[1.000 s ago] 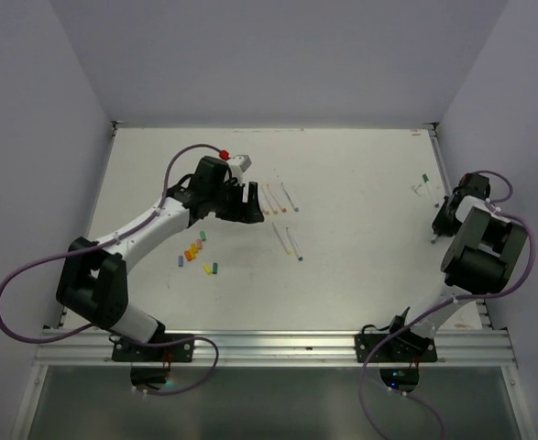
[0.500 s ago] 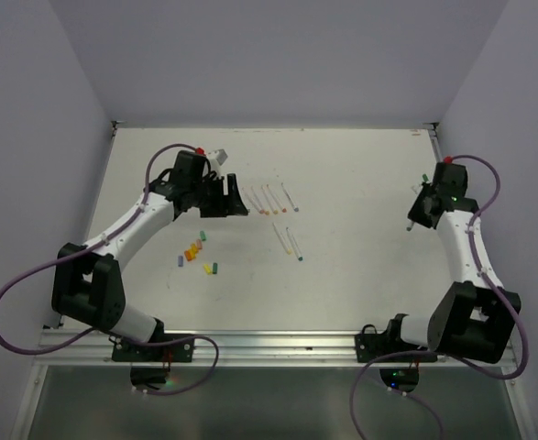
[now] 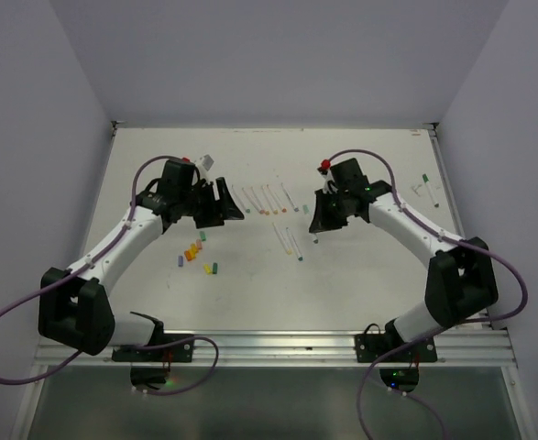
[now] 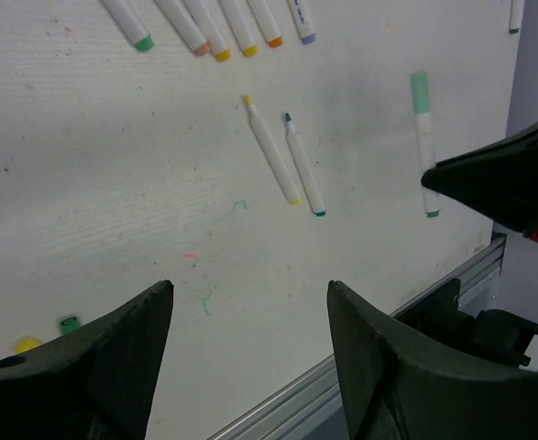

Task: Open the pen caps

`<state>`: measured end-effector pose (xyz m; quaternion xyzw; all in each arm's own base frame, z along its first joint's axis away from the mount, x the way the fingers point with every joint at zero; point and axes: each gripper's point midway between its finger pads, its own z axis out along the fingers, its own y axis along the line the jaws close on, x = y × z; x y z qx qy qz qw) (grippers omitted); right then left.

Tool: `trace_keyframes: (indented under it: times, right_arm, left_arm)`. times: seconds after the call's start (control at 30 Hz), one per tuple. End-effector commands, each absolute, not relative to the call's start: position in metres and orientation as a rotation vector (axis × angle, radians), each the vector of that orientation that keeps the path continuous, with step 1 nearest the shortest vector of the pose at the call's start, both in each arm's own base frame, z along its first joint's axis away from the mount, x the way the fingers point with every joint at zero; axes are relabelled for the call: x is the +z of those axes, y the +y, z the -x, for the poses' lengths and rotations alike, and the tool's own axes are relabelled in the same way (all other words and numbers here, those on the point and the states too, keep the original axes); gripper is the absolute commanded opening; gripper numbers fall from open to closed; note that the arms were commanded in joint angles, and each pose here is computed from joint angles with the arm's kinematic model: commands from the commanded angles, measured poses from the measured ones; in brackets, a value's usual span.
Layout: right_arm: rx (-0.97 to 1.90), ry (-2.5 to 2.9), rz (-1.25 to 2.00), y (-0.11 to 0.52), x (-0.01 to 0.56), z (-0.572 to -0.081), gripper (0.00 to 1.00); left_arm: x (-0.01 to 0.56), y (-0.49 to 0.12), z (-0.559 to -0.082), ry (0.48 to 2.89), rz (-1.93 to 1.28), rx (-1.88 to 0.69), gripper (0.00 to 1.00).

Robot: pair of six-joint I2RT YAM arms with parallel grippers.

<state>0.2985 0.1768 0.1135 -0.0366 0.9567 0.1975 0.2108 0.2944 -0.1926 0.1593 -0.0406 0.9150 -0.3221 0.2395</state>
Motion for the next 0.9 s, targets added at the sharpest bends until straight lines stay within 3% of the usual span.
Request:
trace_keyframes:
  times: [0.0,0.17,0.37,0.87]
  right_arm:
    - [0.833,2.601,0.280,0.247,0.144,-0.289,0.00]
    - [1.032,2.541,0.499,0.315,0.160,-0.273,0.00]
    - [1.156,2.462,0.559,0.351,0.175,-0.278,0.00]
    - [1.189,2.422,0.570,0.358,0.182,-0.278,0.00]
  left_arm:
    - [0.178,-0.203,-0.297,2.450,0.155,-0.994,0.70]
    - [0.200,-0.211,-0.315,2.437,0.172,-1.014,0.70]
    - [0.206,-0.221,-0.329,2.473,0.222,-1.064,0.70]
    - [0.180,-0.228,-0.328,2.559,0.316,-1.115,0.68]
